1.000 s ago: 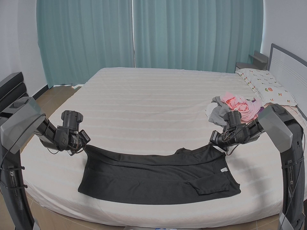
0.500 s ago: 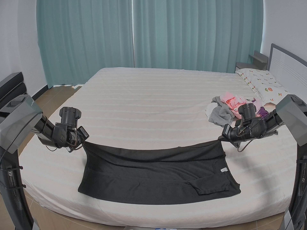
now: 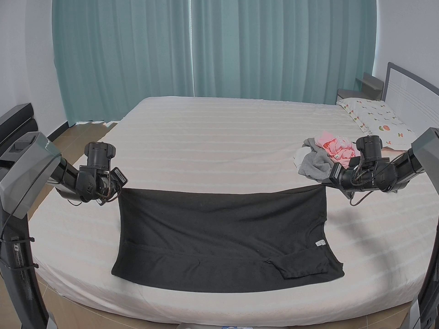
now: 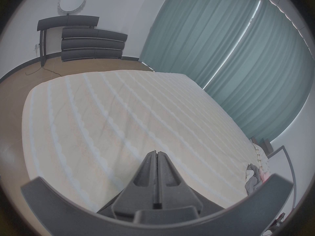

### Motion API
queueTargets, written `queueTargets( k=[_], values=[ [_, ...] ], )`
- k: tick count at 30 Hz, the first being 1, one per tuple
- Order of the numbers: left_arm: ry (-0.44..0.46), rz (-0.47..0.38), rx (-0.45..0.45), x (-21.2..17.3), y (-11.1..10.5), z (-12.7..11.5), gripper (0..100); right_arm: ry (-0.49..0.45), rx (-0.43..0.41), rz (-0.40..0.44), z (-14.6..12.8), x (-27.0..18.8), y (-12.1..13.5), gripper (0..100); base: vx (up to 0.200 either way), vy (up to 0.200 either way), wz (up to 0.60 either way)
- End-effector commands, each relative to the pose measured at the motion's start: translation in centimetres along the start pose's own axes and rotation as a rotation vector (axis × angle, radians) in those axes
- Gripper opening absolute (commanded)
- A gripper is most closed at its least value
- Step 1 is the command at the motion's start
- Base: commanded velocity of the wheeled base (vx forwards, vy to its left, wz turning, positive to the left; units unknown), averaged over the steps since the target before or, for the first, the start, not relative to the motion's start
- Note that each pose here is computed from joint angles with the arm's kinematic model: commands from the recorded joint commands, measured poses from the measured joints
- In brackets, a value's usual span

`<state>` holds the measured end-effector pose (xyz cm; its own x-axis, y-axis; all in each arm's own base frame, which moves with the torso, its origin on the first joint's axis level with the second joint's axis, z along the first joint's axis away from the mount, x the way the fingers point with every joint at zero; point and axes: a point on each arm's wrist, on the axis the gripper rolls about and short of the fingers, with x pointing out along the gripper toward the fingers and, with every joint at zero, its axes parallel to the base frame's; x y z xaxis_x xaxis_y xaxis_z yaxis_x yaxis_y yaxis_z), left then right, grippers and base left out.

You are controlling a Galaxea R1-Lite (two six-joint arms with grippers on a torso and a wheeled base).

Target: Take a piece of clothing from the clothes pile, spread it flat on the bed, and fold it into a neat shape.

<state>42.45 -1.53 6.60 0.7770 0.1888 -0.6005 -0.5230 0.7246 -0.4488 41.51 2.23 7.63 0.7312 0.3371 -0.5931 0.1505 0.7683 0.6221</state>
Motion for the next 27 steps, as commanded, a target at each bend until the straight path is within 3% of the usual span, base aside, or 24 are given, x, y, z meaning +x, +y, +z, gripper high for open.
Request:
queueTargets(
  k=[1, 17, 27],
  values=[
    [-0.003, -0.003, -0.001, 1.1, -0.3, -0.1, 0, -0.012, -0.002, 0.005, 0.2, 0.2, 0.0, 0, 0.0, 0.0, 0.0],
    [0.048, 0.048, 0.019, 4.0, 0.4, -1.7, 0, 0.022, 0.016, -0.031, -0.3, 2.8, -1.8, 0, 0.0, 0.0, 0.0],
    [0.125, 0.035, 0.028, 0.9, 1.1, -1.6, 0, 0.049, 0.03, -0.038, -1.2, -0.2, -1.9, 0, 0.0, 0.0, 0.0]
  ],
)
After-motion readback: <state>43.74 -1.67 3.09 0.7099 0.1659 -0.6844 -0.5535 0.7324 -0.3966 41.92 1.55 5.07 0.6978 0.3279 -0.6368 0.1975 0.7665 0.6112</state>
